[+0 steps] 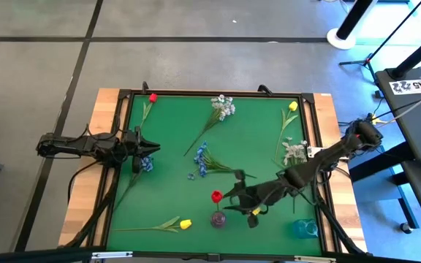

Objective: Sort flowers into vase by color
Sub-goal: Put the right blue flowers into the violet vase

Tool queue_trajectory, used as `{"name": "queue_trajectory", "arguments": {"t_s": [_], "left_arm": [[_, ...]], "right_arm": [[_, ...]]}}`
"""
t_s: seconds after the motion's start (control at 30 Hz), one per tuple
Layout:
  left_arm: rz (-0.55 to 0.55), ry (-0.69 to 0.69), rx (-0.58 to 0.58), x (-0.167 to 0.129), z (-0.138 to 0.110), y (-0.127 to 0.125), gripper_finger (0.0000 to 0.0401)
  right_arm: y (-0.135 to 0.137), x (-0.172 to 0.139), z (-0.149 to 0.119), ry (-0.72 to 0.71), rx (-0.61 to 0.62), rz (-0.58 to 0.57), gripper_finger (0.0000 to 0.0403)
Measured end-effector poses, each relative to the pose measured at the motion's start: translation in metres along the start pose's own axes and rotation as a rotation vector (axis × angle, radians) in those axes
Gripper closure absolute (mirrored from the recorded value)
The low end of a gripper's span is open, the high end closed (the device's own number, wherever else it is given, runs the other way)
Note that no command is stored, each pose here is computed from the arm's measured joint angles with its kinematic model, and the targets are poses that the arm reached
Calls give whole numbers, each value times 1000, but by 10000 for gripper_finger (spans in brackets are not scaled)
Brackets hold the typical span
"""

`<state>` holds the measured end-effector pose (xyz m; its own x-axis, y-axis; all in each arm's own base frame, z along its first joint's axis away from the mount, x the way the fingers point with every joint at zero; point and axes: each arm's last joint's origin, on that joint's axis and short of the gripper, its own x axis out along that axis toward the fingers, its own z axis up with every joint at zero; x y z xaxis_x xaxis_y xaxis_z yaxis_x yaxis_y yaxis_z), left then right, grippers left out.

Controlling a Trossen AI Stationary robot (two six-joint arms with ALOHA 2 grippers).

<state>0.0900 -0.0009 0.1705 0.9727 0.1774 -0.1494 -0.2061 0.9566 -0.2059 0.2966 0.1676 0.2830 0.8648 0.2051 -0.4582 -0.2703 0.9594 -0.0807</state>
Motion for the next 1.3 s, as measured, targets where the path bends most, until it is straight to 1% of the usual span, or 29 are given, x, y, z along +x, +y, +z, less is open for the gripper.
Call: {"name": "queue_trajectory", "arguments": {"t_s": [0.1, 0.2, 0.33, 0.4, 0.53, 0.67, 0.8, 0.87, 0.97, 1.07, 1.17, 1.3], "left_arm": [[0, 0, 0, 0, 0, 0, 348], [0, 0, 0, 0, 0, 0, 348], [0, 0, 0, 0, 0, 0, 348], [0, 0, 0, 0, 0, 0, 348], [0, 0, 0, 0, 0, 0, 348], [0, 0, 0, 0, 0, 0, 348], [0, 0, 0, 0, 0, 0, 348], [0, 0, 0, 0, 0, 0, 348], [0, 0, 0, 0, 0, 0, 348], [0, 0, 0, 0, 0, 0, 348], [0, 0, 0, 0, 0, 0, 348], [0, 0, 0, 0, 0, 0, 348]], "right_arm": [[-4, -14, -4, 194, -7, -4, 235], [-9, -31, -4, 331, -16, -34, 233], [-19, -59, -2, 385, -7, -119, 233], [-23, -70, -4, 410, 20, -171, 233], [-34, -82, -14, 448, 79, -329, 233], [-51, -77, -44, 542, 163, -379, 232], [-68, -61, -88, 634, 268, -373, 232], [-76, -49, -110, 614, 330, -337, 232], [-87, -30, -137, 530, 393, -266, 232], [-97, -18, -155, 478, 392, -239, 232], [-103, -6, -164, 463, 373, -225, 228], [-105, 5, -170, 469, 342, -219, 201]]}}
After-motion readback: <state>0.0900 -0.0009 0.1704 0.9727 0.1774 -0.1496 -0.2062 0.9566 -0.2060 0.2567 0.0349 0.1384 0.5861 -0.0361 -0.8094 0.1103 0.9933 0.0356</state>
